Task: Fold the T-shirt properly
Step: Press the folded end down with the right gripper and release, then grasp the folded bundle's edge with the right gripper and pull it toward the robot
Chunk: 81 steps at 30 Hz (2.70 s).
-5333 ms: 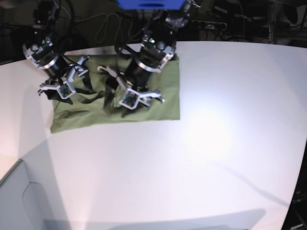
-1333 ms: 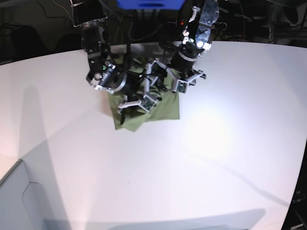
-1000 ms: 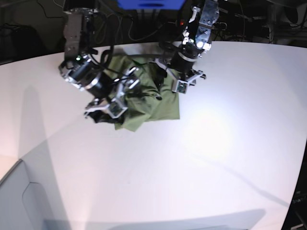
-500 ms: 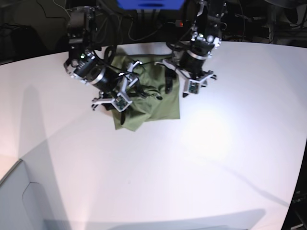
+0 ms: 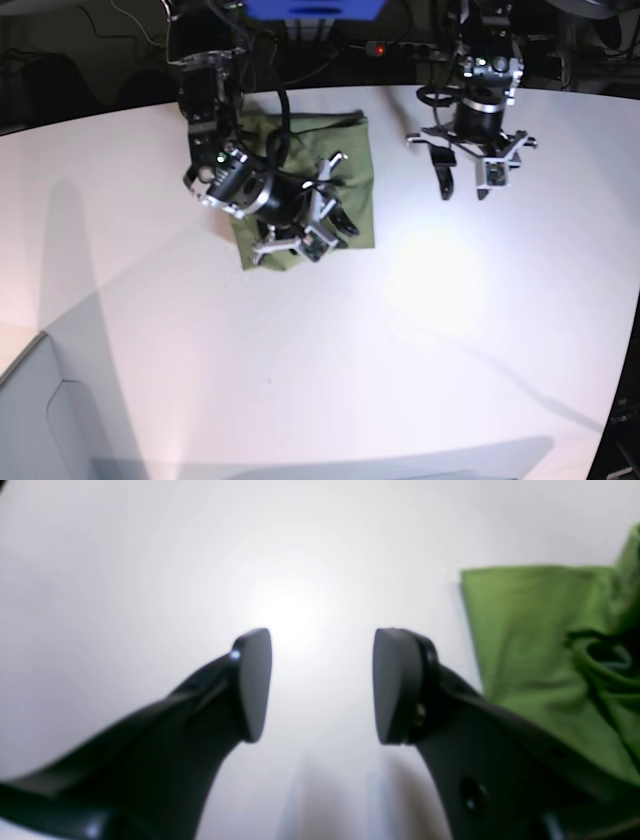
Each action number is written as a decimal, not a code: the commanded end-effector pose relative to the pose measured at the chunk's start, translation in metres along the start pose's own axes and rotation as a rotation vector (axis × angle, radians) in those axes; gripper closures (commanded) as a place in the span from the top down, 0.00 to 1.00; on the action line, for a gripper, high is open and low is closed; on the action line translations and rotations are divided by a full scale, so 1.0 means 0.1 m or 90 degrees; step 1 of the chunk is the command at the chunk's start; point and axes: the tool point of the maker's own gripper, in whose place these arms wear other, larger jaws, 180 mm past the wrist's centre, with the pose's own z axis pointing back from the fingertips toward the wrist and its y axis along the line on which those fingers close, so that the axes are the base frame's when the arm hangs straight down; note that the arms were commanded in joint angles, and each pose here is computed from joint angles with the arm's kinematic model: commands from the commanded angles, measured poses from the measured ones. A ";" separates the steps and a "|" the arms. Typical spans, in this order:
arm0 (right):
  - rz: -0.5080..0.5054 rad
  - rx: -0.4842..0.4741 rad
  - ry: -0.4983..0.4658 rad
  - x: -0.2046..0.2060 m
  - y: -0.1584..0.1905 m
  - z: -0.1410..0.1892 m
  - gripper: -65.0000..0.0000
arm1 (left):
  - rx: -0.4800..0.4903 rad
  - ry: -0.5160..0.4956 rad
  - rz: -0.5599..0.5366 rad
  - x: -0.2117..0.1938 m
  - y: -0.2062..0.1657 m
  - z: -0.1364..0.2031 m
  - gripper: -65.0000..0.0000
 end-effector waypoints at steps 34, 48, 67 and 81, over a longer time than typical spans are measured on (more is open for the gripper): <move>-0.114 -0.183 0.037 -0.64 -0.21 1.05 0.55 | -0.003 -0.017 -0.003 0.05 0.00 0.05 0.48; -0.149 -0.157 0.058 -0.84 -0.15 0.92 0.54 | -0.002 -0.014 -0.003 0.03 0.00 0.06 0.48; -0.065 0.044 0.045 -0.55 0.85 0.58 0.05 | 0.044 -0.037 -0.001 0.18 0.26 0.02 0.48; -0.006 0.137 0.075 -0.68 1.22 0.58 0.07 | 0.057 -0.039 0.001 0.18 0.33 0.00 0.48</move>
